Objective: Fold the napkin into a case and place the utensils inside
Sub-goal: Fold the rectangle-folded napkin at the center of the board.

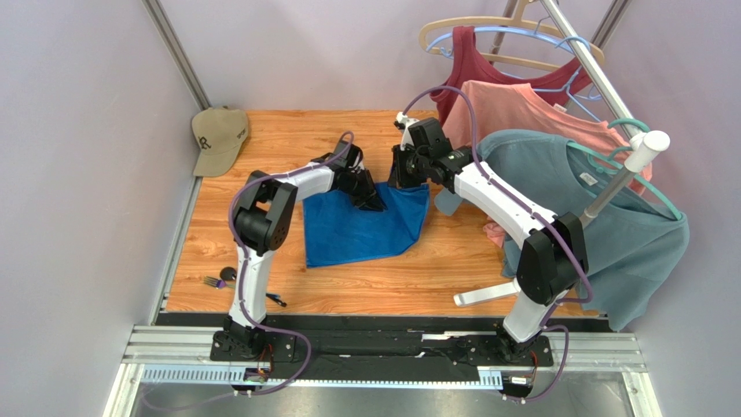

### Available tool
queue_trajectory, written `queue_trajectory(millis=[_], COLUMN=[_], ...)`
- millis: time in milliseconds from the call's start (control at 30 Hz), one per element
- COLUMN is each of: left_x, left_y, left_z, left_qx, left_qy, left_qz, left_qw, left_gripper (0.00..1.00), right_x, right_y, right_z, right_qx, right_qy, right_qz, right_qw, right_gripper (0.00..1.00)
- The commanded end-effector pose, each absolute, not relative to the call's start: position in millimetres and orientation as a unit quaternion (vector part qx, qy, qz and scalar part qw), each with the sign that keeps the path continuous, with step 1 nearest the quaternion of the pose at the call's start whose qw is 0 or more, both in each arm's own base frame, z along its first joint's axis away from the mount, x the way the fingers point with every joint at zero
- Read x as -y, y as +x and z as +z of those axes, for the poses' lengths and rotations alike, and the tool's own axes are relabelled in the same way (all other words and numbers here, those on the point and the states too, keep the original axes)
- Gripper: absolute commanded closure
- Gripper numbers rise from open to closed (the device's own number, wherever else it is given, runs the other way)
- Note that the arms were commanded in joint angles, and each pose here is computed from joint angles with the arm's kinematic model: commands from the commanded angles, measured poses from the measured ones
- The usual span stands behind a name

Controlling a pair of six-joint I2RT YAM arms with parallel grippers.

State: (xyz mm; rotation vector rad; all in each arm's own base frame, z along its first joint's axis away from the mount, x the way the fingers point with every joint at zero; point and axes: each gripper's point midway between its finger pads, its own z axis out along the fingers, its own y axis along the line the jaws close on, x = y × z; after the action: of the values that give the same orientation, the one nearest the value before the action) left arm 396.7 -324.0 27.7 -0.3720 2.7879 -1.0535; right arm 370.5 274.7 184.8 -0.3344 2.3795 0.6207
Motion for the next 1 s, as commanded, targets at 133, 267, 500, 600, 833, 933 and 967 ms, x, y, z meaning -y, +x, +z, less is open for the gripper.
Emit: queue_trajectory(millis=[133, 267, 500, 600, 833, 933, 967], left_x=[238.0, 229.1, 318.0, 340.0, 363.1, 366.7, 365.5], left_y=[359.0, 325.8, 305.2, 296.9, 282.2, 283.2, 283.0], left_z=[91.7, 72.0, 80.8, 66.7, 7.6, 11.0, 14.3], left_qx=[-0.935, -0.942, -0.909, -0.905, -0.902, -0.897, -0.899], left_qy=[-0.076, -0.057, -0.027, -0.033, -0.066, -0.062, -0.057], left_qz=[-0.323, -0.313, -0.408, -0.422, -0.427, -0.438, -0.434], left_qw=[0.13, 0.104, 0.074, 0.047, -0.014, -0.008, -0.002], left_gripper=[0.71, 0.72, 0.77, 0.79, 0.83, 0.84, 0.84], right_x=[-293.0, -294.0, -283.6, -279.7, -287.9, -293.9, -293.5], right_y=[367.5, 360.5, 359.6, 359.3, 355.9, 353.9, 353.2], right_z=[197.3, 196.4, 203.8, 213.2, 236.4, 241.5, 239.3], right_qx=[-0.892, -0.894, -0.898, -0.896, -0.883, -0.876, -0.878], right_qy=[-0.128, -0.128, -0.111, -0.101, -0.063, -0.056, -0.056], right_qz=[0.292, 0.296, 0.278, 0.276, 0.319, 0.34, 0.338], right_qw=[0.32, 0.31, 0.322, 0.333, 0.338, 0.337, 0.334], right_gripper=[1.0, 1.0, 1.0, 1.0, 1.0, 1.0, 1.0])
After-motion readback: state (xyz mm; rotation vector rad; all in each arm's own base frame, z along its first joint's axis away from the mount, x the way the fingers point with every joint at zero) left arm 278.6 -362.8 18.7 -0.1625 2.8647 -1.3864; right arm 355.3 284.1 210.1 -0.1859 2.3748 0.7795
